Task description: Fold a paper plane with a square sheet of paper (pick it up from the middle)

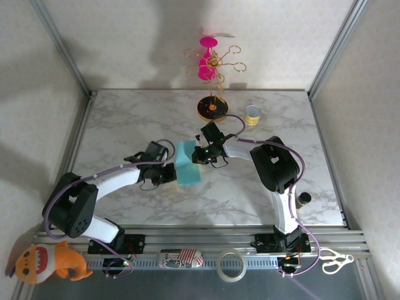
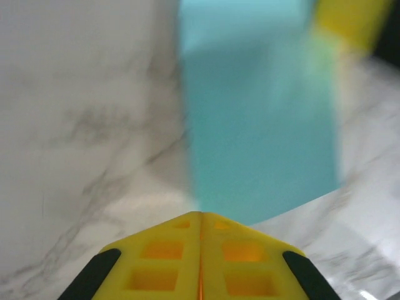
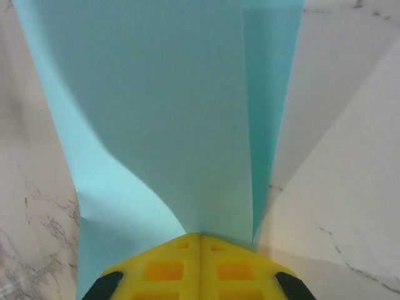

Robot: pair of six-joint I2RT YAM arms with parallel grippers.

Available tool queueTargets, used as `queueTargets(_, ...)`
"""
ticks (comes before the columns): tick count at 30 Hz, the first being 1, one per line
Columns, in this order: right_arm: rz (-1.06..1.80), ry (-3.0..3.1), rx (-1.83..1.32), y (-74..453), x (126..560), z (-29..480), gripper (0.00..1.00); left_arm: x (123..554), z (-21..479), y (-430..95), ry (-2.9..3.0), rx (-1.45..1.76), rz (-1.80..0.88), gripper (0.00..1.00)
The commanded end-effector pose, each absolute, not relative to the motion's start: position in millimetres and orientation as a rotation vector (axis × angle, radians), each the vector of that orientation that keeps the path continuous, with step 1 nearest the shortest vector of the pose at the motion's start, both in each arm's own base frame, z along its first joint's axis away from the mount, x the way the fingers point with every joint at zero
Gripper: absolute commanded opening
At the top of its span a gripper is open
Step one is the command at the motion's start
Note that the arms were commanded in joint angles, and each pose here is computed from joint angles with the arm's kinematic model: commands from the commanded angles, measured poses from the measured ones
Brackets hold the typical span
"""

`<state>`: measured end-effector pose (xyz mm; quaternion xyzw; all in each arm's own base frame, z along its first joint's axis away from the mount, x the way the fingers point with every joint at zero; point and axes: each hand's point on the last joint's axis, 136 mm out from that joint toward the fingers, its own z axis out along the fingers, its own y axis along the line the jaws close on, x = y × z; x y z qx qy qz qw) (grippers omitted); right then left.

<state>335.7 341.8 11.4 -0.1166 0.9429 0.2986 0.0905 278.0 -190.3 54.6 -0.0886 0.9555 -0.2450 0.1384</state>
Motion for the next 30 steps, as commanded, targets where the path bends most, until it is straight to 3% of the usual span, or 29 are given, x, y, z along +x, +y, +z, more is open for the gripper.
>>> queueTargets(1,0.333,3.122,-0.217,254.4,293.4,-80.6,0.02,326.8,101.7,-200.3,2.552,-0.247,-0.784,0.08)
queueTargets(8,0.309,3.13,-0.233,250.9,291.7,-83.3,0.02,373.8,73.3,-208.5,2.531,-0.333,-0.764,0.06)
queueTargets(15,0.293,3.134,-0.246,249.5,291.8,-84.2,0.02,384.9,40.5,-220.4,2.591,-0.345,-0.8,0.06)
queueTargets(24,0.218,3.145,-0.274,237.7,289.4,-90.0,0.02,368.9,-9.6,-154.1,2.672,-0.493,-0.684,0.08)
queueTargets(30,0.175,3.128,-0.298,232.7,295.9,-86.8,0.02,382.7,9.5,-124.3,2.648,-0.502,-0.617,0.07)
